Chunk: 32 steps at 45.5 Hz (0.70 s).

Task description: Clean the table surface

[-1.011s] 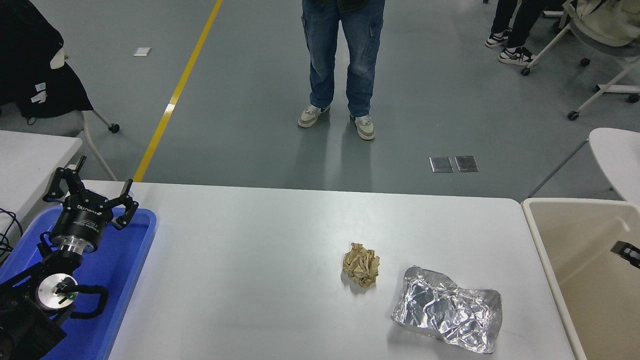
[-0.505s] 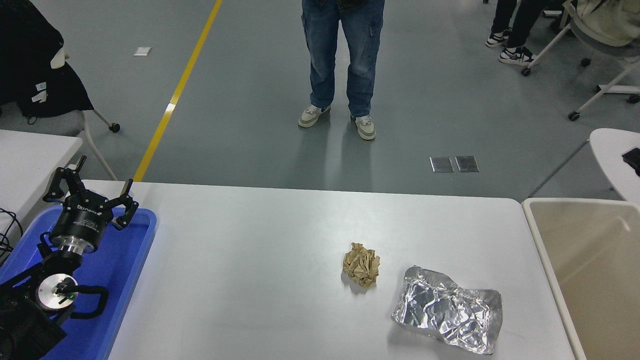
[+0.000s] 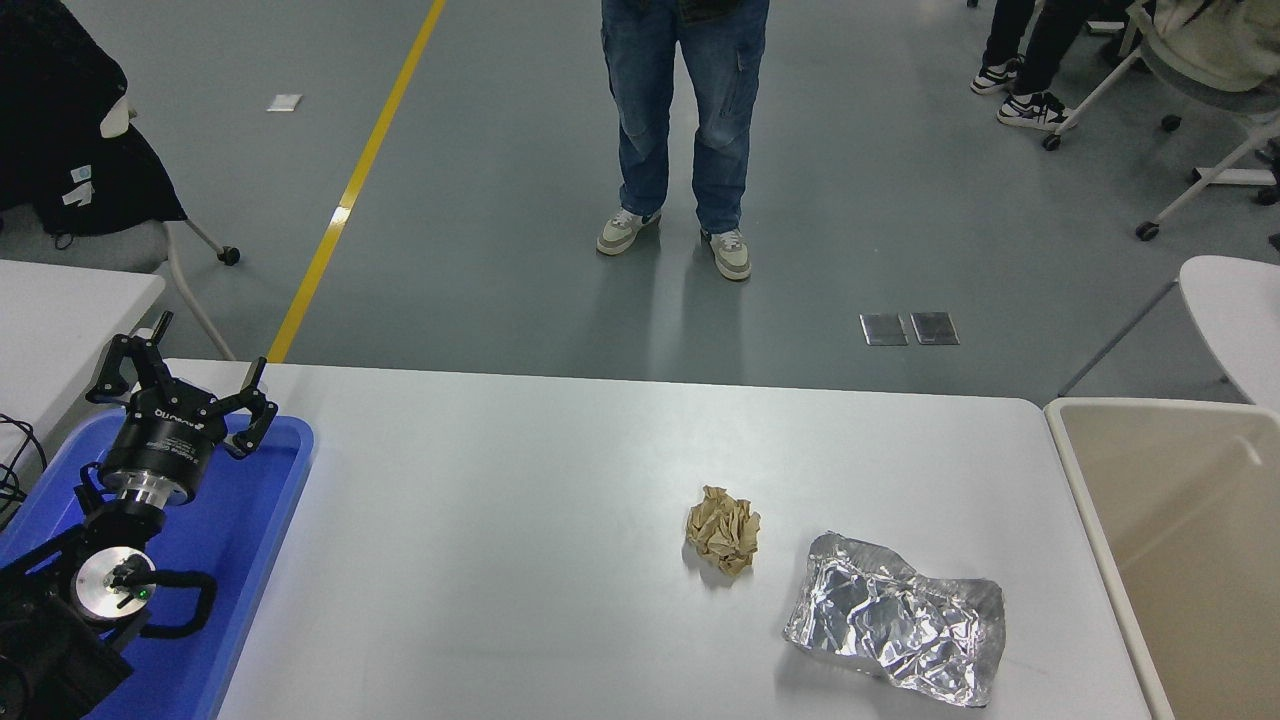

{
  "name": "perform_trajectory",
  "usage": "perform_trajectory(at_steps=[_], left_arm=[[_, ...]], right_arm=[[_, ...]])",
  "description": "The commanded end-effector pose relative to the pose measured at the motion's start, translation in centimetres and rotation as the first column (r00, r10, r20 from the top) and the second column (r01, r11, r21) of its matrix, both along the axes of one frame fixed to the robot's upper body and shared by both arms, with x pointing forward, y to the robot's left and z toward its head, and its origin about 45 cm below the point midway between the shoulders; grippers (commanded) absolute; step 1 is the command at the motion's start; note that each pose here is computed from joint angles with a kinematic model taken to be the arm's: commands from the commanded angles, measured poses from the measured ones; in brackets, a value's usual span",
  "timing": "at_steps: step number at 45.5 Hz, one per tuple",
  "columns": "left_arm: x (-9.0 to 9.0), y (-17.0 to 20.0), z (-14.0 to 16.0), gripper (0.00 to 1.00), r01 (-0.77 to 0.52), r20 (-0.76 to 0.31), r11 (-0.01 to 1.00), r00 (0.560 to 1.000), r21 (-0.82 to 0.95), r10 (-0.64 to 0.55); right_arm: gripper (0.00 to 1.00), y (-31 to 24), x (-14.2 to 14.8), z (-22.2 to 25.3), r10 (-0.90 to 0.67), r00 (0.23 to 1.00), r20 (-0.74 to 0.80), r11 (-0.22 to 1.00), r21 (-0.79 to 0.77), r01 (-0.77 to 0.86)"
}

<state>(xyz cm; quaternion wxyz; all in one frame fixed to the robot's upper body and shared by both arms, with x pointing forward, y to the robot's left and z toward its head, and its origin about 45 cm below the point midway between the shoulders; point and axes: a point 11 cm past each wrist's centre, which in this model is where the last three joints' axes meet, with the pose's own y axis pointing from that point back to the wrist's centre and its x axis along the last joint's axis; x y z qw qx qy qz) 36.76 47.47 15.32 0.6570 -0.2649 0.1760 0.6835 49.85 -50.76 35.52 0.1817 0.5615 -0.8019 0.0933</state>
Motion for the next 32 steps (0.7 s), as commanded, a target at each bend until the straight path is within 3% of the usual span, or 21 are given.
perform_trajectory(at_steps=[1, 10, 17, 32], left_arm=[[0.0, 0.0, 0.0, 1.00, 0.000, 0.000, 1.000, 1.000, 0.000, 0.000], [0.0, 0.0, 0.0, 1.00, 0.000, -0.001, 1.000, 1.000, 0.000, 0.000], [0.0, 0.0, 0.0, 1.00, 0.000, 0.000, 1.000, 1.000, 0.000, 0.000], [0.0, 0.0, 0.0, 1.00, 0.000, -0.001, 1.000, 1.000, 0.000, 0.000]], right_arm=[[0.98, 2.0, 1.0, 0.0, -0.041, 0.998, 0.048, 0.992, 0.122, 0.035], [0.98, 3.8, 0.8, -3.4, -0.052, 0.994, -0.097, 0.945, 0.317, 0.080], [0.98, 6.2, 1.1, -3.8, 0.013, 0.999, -0.048, 0.883, 0.470, 0.011], [0.99, 10.1, 0.4, -4.9, 0.148, 0.987, 0.067, 0.841, 0.517, -0.161]])
